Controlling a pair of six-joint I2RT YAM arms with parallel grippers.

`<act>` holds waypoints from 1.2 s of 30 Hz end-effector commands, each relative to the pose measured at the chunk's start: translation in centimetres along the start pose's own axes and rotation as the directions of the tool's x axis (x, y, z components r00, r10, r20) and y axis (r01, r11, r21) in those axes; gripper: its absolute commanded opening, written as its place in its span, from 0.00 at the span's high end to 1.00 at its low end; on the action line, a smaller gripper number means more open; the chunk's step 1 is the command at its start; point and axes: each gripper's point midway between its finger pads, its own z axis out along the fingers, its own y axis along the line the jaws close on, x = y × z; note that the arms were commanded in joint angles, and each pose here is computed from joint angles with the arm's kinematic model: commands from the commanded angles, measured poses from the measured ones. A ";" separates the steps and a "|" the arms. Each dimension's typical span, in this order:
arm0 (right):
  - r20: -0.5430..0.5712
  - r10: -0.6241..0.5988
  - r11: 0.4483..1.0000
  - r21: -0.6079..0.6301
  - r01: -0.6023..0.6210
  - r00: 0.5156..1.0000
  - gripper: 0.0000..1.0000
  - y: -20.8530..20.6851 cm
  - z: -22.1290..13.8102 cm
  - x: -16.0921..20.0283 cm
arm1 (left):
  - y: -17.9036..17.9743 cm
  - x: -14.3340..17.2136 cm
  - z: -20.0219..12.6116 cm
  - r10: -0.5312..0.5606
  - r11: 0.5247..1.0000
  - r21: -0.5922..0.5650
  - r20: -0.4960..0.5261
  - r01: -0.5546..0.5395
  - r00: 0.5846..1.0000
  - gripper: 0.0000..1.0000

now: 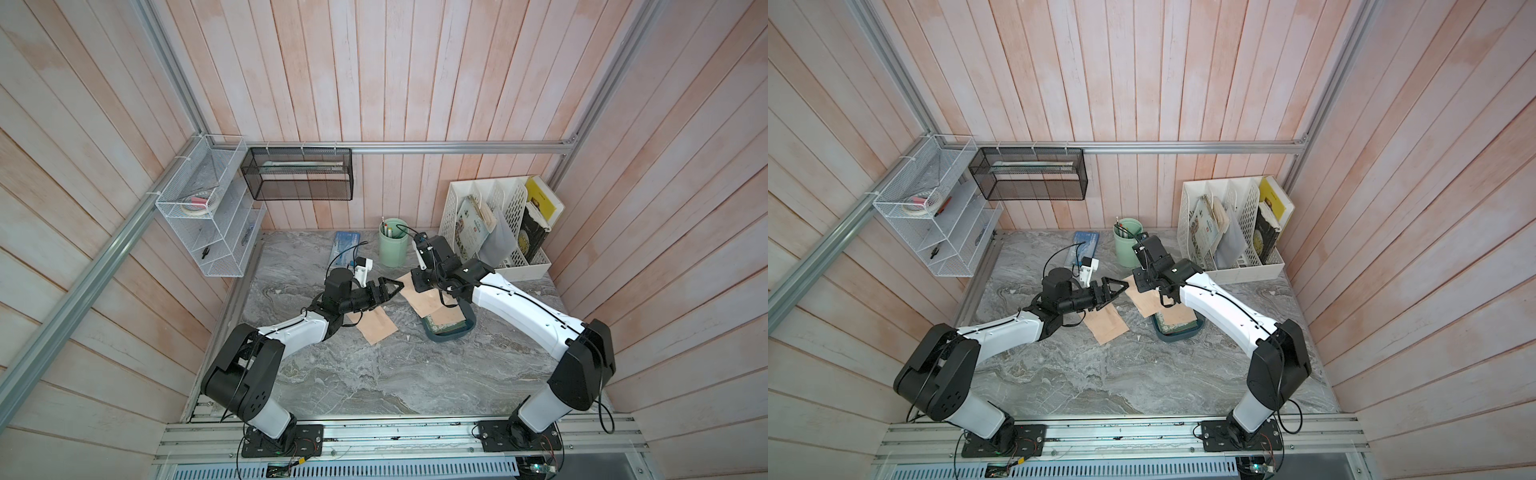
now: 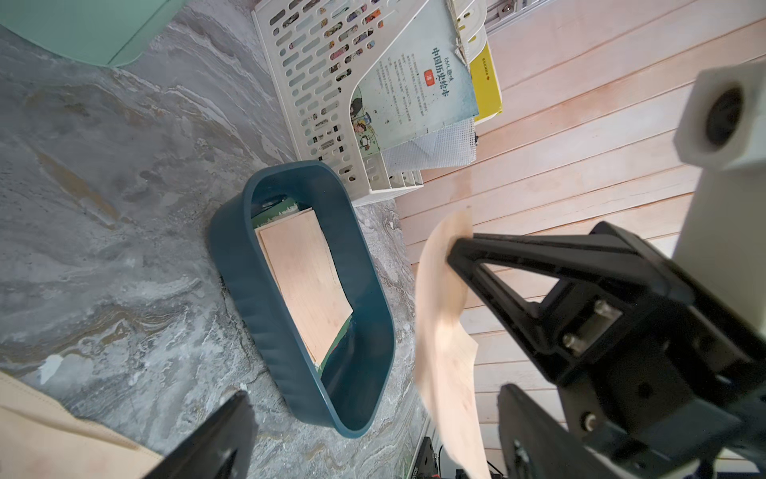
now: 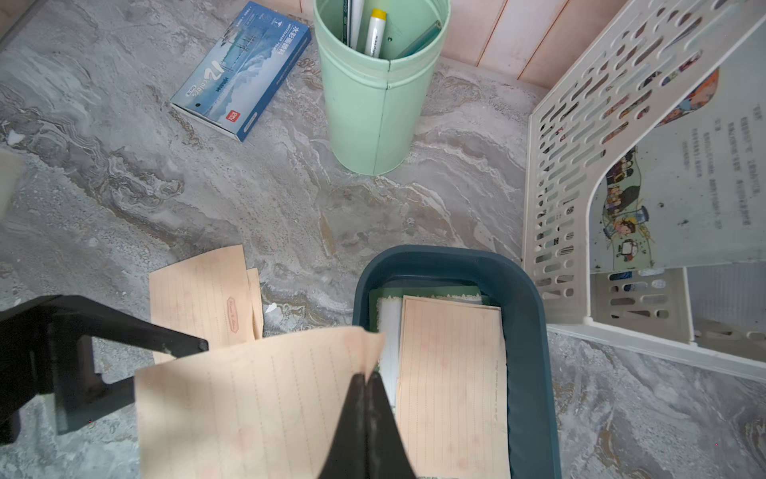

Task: Take out the stationery paper from the storage box
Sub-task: Place the stationery paper at the center of the board.

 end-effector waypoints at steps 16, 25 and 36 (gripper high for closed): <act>0.041 0.017 0.995 -0.104 -0.012 0.999 0.98 3.0 -1.3 -1.3 | -2.3 -0.4 0.3 0.051 0.996 0.072 -0.005 -0.051 0.999 1.00; 0.146 0.027 0.990 -0.143 -0.006 0.989 0.43 1.7 -3.6 -2.0 | -4.0 0.3 -1.8 0.131 0.982 0.144 -0.026 -0.126 0.991 1.00; 0.308 0.294 0.462 -0.875 0.148 0.905 0.15 2.5 -15.0 -2.4 | -8.6 2.0 -4.6 0.299 0.915 0.304 -0.069 -0.266 0.952 1.00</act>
